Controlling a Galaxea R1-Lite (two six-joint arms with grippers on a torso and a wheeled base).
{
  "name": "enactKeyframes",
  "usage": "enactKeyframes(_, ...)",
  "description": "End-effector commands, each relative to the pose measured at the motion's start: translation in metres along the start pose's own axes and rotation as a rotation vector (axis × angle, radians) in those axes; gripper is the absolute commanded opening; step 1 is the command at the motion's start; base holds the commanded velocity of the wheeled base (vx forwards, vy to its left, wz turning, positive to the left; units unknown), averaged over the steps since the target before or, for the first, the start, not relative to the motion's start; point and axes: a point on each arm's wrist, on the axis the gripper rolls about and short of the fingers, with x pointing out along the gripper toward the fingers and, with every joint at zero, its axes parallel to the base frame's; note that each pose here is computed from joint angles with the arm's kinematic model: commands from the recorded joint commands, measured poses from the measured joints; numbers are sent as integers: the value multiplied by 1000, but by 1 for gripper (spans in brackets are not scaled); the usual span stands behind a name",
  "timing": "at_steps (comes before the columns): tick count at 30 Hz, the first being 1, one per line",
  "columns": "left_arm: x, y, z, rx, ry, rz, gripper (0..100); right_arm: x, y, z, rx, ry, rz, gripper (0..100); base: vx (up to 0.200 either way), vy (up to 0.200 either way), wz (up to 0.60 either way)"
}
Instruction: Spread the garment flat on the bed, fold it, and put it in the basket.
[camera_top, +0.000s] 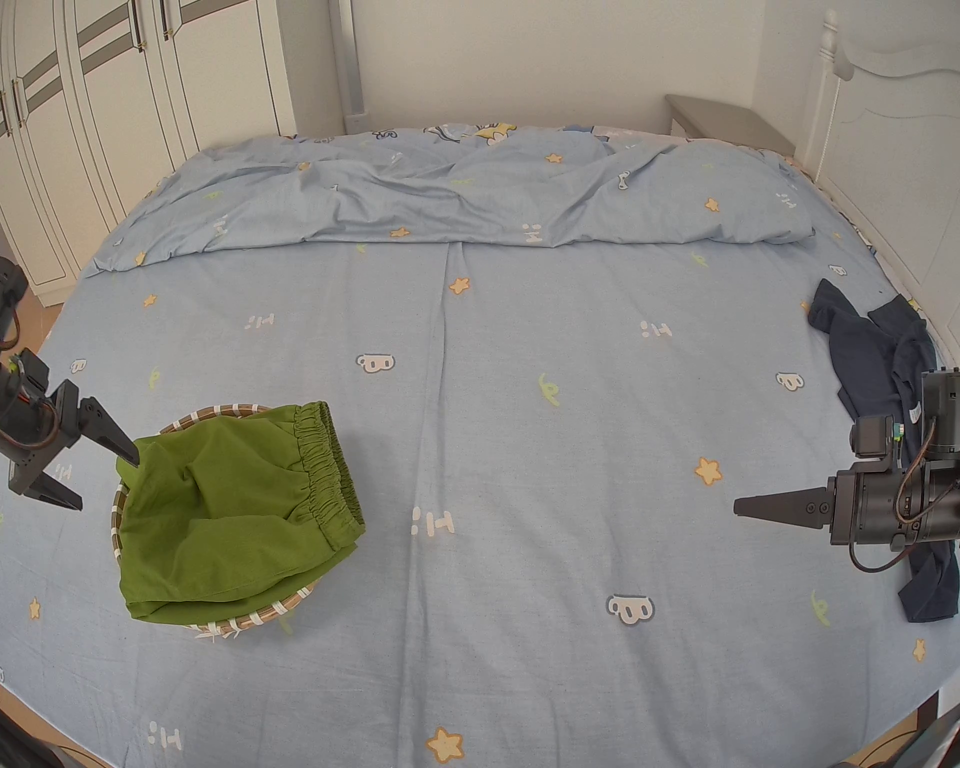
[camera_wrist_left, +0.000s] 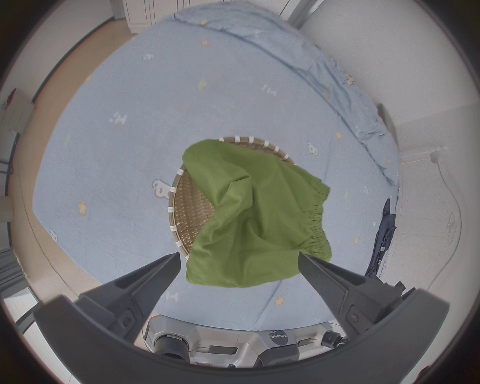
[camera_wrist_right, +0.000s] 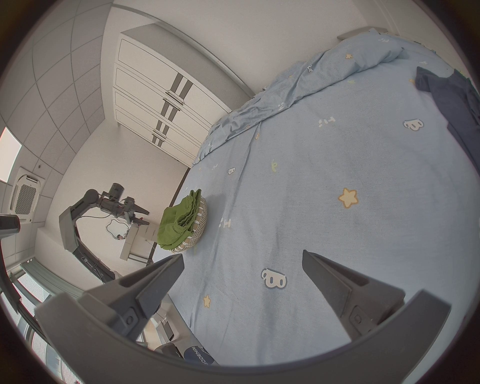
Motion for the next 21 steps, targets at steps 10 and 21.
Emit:
enactKeyframes(10,-94,-9,-167,209,-278,-254,100,-74,39,-81,-230,-145,3,100,0,0,0)
enactKeyframes(21,-36,66,-280,216,-498,-280,100,-121,56,-174,-227,-331,45,100,0,0,0)
